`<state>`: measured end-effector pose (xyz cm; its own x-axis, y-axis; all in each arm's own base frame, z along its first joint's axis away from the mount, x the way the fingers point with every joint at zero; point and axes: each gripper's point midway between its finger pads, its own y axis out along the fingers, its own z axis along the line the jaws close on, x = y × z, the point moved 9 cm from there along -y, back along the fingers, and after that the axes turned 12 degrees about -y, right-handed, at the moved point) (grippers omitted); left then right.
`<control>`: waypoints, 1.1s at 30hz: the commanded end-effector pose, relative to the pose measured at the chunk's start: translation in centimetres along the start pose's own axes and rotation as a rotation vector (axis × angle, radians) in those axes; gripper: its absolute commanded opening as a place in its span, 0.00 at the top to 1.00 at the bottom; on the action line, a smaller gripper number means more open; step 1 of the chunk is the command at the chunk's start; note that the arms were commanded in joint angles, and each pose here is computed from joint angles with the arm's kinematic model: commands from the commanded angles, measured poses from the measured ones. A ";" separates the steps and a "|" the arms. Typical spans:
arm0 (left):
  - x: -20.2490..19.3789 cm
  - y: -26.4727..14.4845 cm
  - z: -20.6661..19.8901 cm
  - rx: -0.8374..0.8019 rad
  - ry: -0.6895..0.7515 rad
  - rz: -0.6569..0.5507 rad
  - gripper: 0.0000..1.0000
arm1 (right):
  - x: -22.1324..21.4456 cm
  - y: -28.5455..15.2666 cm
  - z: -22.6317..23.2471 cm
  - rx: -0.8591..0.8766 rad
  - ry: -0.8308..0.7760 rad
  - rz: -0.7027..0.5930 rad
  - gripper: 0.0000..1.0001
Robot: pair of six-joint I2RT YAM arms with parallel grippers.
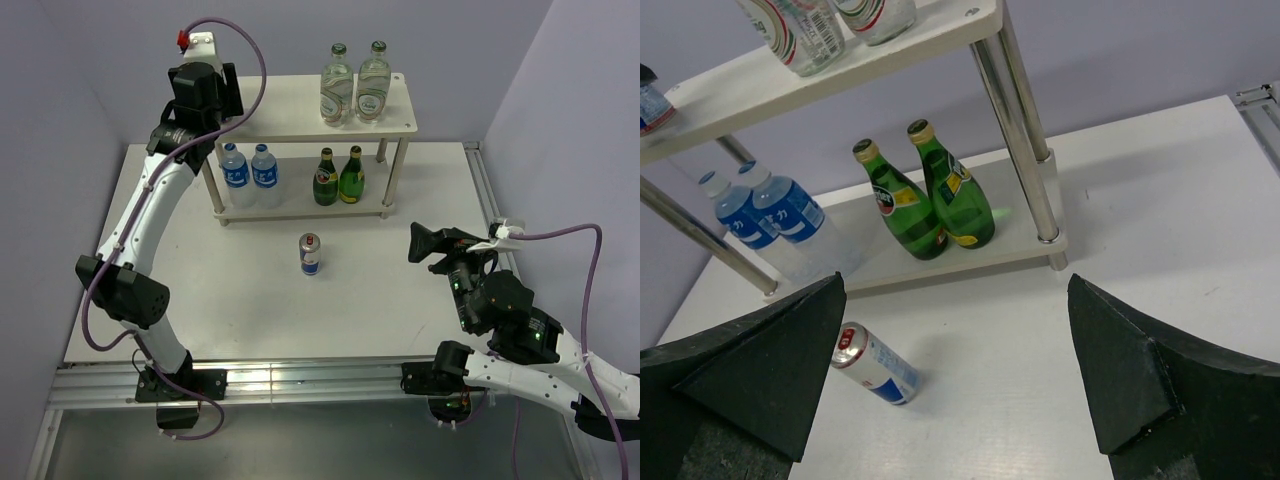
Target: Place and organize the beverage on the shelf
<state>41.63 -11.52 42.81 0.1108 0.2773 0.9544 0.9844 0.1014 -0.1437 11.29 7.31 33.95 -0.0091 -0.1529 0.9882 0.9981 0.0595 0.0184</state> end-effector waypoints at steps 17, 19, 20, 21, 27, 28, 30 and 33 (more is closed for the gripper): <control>0.0 -7.8 1.9 -0.003 -0.046 0.001 0.01 | -0.2 0.1 0.1 -0.013 0.019 -0.004 0.02; -0.9 -9.6 2.4 0.001 -0.049 0.019 0.01 | -0.2 0.2 0.2 -0.015 0.018 -0.001 0.02; -1.4 -10.4 2.3 -0.009 -0.047 0.033 0.01 | -0.2 0.2 0.3 -0.014 0.018 -0.003 0.01; -1.3 -11.9 2.7 -0.025 -0.059 0.030 0.01 | -0.2 0.1 0.2 -0.015 0.021 -0.004 0.02; -8.9 -17.5 2.8 -0.209 -0.147 0.198 0.01 | -0.2 0.2 0.3 -0.013 0.018 -0.006 0.01; -12.2 -18.0 2.3 -0.241 -0.174 0.252 0.01 | -0.2 0.2 0.3 -0.013 0.014 -0.005 0.01; -14.7 -19.0 2.3 -0.263 -0.206 0.275 0.01 | 0.0 0.3 0.5 -0.013 0.013 -0.003 0.01; -19.4 -20.9 1.7 -0.304 -0.265 0.333 0.01 | -0.1 0.4 0.6 -0.019 0.004 0.001 0.01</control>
<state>19.62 -15.29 28.46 0.4154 0.3635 0.8339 0.9064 -0.2434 -0.3454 11.45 7.61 33.73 -0.0022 -0.1430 0.9897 0.9983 0.0578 0.0105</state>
